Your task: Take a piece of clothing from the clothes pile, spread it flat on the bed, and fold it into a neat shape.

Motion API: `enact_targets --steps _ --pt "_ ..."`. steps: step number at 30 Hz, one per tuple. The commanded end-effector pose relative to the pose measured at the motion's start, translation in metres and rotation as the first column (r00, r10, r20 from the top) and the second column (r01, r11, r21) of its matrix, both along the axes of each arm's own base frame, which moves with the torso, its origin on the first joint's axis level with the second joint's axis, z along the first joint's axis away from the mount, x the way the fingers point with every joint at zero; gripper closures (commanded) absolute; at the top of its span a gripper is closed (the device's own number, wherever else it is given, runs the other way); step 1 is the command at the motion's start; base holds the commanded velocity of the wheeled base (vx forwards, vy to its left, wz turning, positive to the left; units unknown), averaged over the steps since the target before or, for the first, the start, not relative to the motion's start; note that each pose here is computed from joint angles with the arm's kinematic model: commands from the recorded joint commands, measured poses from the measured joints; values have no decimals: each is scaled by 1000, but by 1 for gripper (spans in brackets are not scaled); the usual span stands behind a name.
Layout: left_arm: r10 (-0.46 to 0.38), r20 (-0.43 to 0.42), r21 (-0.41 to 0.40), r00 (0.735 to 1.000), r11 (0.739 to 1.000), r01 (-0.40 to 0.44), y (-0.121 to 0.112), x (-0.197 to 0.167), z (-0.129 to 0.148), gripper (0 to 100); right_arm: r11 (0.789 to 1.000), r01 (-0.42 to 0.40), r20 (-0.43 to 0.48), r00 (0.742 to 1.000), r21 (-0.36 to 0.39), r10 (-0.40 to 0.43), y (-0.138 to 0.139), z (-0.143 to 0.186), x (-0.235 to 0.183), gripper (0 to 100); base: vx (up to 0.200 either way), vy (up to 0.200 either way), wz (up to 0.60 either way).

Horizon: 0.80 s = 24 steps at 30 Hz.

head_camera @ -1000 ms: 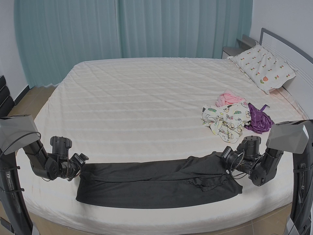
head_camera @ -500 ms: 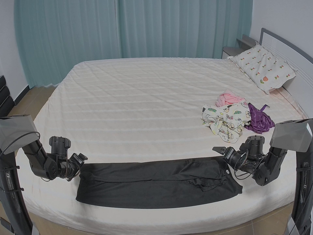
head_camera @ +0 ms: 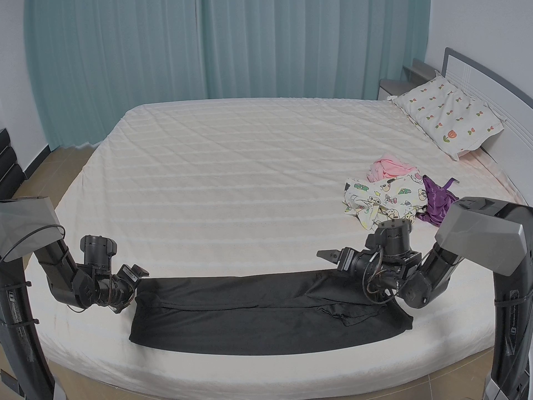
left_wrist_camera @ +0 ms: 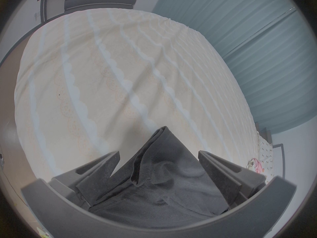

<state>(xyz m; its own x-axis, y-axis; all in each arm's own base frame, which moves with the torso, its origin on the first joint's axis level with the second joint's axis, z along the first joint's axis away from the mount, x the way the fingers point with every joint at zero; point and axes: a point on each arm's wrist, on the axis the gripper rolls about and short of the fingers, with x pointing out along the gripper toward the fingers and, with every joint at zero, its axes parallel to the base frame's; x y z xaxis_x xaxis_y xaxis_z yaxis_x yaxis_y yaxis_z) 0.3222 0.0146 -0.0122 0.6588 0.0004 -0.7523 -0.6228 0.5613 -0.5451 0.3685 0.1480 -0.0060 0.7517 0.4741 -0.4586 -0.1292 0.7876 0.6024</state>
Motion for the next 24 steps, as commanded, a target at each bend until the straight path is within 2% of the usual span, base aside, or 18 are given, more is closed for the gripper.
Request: enact_targets --steps 1,5,9,19,24 --pt "1 -7 -3 1000 1000 -1 0 -3 -1 0 995 -65 -17 998 -71 64 27 -26 -2 0 0 0 0" --pt "1 -8 -3 1000 1000 -1 0 -3 -1 0 995 -65 -14 998 -77 64 27 -26 -2 0 0 0 0" --pt "-2 -10 -2 1000 1000 2 0 -3 -1 0 989 -77 -17 997 -128 76 23 -28 0 0 0 0 0" --pt "-2 -13 0 1000 1000 2 0 -3 -2 0 984 -84 -10 996 -157 83 27 -27 6 0 0 0 0" --pt "-3 -13 1 1000 1000 3 0 -3 -2 0 973 -60 36 997 -221 70 28 -30 15 0 0 0 0"
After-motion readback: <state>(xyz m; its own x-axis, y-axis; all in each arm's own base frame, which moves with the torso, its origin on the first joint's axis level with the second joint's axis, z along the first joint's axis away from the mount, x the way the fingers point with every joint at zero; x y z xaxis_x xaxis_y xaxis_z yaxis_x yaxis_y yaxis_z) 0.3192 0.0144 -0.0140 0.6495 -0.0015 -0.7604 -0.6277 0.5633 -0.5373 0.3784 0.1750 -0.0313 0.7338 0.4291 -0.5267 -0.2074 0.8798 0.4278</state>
